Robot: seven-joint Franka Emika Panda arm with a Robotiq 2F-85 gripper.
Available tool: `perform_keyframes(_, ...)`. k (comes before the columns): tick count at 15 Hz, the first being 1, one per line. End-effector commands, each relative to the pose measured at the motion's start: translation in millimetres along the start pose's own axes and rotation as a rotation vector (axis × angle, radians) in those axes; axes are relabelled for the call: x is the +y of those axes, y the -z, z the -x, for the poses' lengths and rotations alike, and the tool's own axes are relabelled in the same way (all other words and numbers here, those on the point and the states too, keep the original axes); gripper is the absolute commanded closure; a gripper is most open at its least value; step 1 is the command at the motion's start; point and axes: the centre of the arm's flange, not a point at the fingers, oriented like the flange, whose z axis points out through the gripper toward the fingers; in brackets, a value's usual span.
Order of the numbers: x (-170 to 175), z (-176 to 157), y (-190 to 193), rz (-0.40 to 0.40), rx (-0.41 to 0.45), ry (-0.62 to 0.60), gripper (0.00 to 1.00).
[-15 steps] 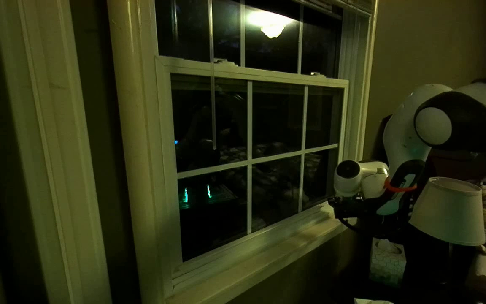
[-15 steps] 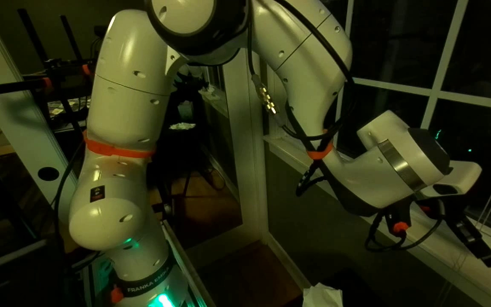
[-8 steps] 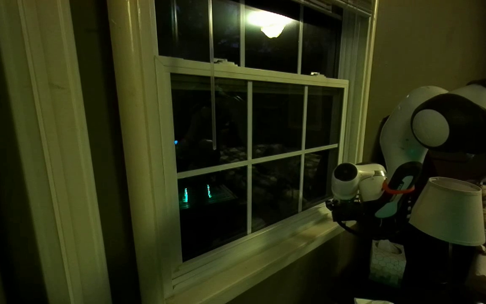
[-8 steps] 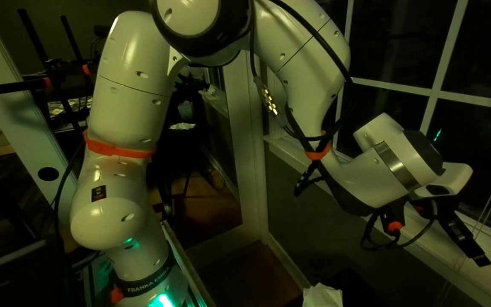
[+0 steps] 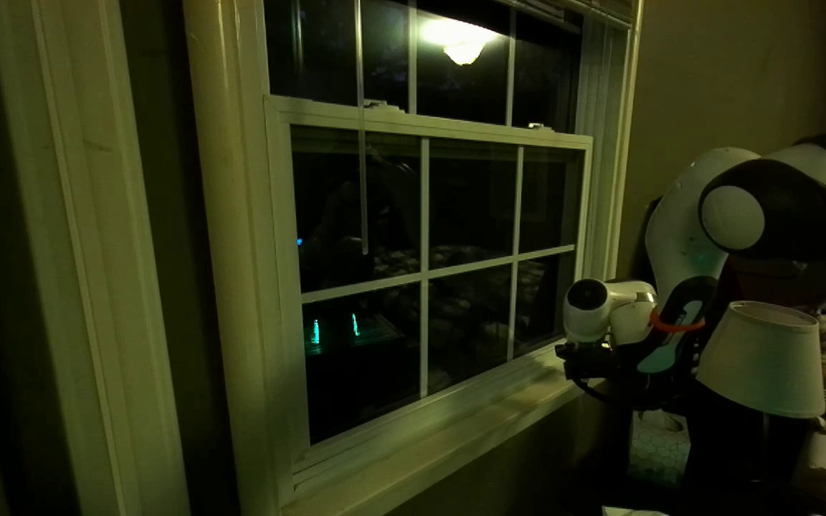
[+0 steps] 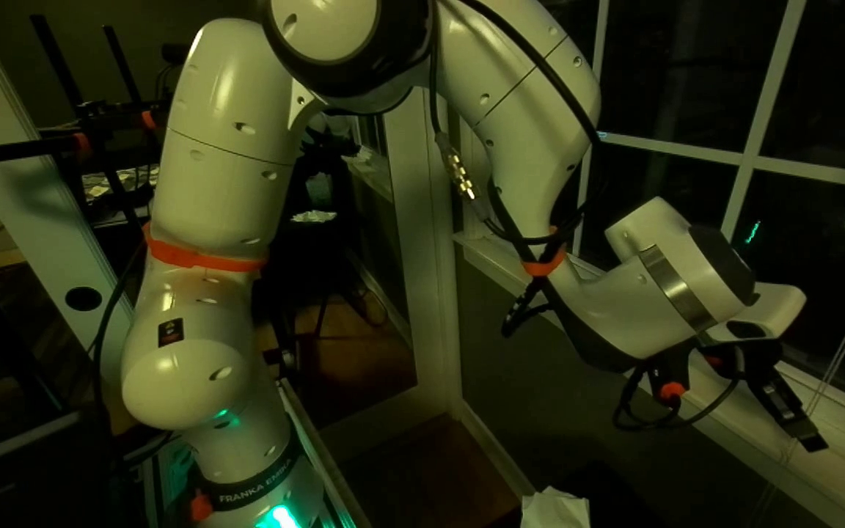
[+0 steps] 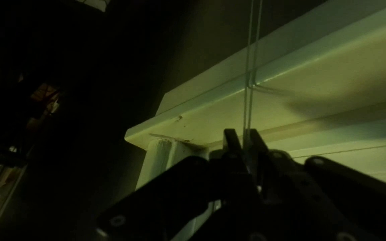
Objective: Close the blinds on the window.
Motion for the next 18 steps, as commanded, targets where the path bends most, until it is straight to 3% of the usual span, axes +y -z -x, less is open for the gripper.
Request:
perform_keyframes(1, 2, 9, 9, 0.014, -0.032, -0.018, 1.00)
perform_keyframes(4, 2, 12, 13, 0.011, -0.046, -0.020, 1.00)
perform_keyframes(7, -8, 26, 33, -0.070, -0.097, 0.019, 1.00)
perform_keyframes(18, -89, 107, 185, -0.670, -0.156, 0.269, 1.00)
